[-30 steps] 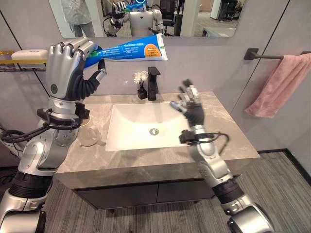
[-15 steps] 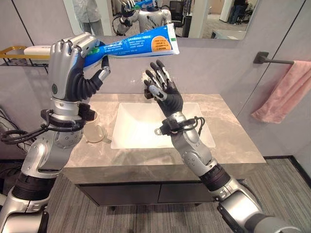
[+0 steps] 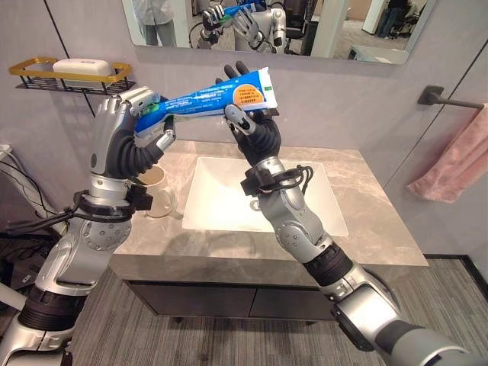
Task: Put brush and paste in cup on sink, flatten towel.
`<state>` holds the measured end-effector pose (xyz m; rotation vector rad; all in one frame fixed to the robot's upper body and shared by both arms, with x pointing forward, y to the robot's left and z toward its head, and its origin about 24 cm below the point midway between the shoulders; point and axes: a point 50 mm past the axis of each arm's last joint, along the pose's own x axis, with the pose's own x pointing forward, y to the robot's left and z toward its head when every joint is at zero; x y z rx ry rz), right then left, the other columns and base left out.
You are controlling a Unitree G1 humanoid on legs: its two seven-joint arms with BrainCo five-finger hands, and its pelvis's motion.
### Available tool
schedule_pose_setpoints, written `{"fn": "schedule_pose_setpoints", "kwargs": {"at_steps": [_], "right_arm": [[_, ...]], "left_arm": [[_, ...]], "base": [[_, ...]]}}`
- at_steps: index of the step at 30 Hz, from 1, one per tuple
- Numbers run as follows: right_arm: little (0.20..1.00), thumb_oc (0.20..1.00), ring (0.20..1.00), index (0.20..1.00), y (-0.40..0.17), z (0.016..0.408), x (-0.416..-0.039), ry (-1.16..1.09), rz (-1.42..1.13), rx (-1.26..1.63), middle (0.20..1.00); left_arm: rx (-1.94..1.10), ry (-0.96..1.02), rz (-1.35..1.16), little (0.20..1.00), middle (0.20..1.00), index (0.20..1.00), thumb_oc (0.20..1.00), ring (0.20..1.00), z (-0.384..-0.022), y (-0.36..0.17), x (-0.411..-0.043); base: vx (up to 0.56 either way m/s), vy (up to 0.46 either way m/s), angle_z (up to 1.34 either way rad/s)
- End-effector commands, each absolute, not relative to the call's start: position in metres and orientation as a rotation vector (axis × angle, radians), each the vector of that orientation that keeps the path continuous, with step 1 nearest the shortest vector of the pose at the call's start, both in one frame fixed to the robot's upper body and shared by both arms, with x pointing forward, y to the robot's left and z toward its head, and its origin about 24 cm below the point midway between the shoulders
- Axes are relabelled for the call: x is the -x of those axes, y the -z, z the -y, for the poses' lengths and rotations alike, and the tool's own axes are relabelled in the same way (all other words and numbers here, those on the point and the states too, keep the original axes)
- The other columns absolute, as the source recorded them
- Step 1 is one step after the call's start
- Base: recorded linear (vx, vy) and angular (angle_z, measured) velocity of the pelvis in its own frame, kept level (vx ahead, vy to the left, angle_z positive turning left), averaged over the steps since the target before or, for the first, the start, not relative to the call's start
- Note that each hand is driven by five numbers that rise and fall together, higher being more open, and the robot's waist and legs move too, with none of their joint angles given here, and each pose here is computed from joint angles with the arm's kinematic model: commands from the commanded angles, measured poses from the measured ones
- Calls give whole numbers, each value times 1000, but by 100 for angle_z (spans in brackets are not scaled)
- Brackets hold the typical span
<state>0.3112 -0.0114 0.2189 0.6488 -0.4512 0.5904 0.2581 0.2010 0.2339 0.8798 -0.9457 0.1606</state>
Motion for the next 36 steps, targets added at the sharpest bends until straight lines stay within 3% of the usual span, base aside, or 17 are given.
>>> {"fn": "schedule_pose_setpoints", "kwargs": {"at_steps": [1,17,19,20,21,23,24,25,26,32,34,36], "right_arm": [[1000,1000,1000,1000,-256,4,-310,-645,575,-731,1000],[1000,1000,1000,1000,-241,-1,-312,-635,479,-826,1000],[843,843,843,843,-240,-1,-312,-635,476,-831,843],[802,802,802,802,-240,-1,-313,-631,474,-834,802],[564,564,564,564,-240,-1,-313,-631,474,-838,564],[454,454,454,454,-238,-1,-313,-627,468,-844,454],[335,335,335,335,-237,0,-314,-619,461,-850,335],[304,304,304,304,-236,-1,-314,-619,460,-850,304],[200,200,200,200,-235,0,-315,-610,453,-851,200],[200,200,200,200,-233,1,-315,-590,446,-868,200],[200,200,200,200,-234,2,-316,-574,448,-885,200],[200,200,200,200,-234,6,-318,-539,450,-903,200]], "left_arm": [[-796,-105,1050,200,200,200,200,200,-190,-254,-253],[-727,24,953,200,200,200,200,200,-176,-238,-262],[-724,28,938,200,200,200,200,200,-177,-235,-262],[-721,27,933,200,200,200,200,200,-177,-234,-261],[-721,28,931,200,200,200,200,200,-178,-234,-261],[-722,28,925,200,200,200,200,200,-178,-233,-261],[-722,29,917,200,200,200,200,200,-179,-232,-261],[-723,29,916,200,200,200,200,200,-179,-232,-261],[-720,31,909,200,200,200,200,200,-179,-230,-261],[-702,26,891,200,200,200,200,200,-180,-226,-260],[-694,13,883,1000,1000,1000,1000,1000,-181,-224,-260],[-690,-10,865,1000,1000,1000,1000,1000,-182,-219,-260]], "base": [[0,0,0],[0,0,0],[0,0,0],[0,0,0],[0,0,0],[0,0,0],[0,0,0],[0,0,0],[0,0,0],[0,0,0],[-4,-1,2],[-9,-3,15]]}}
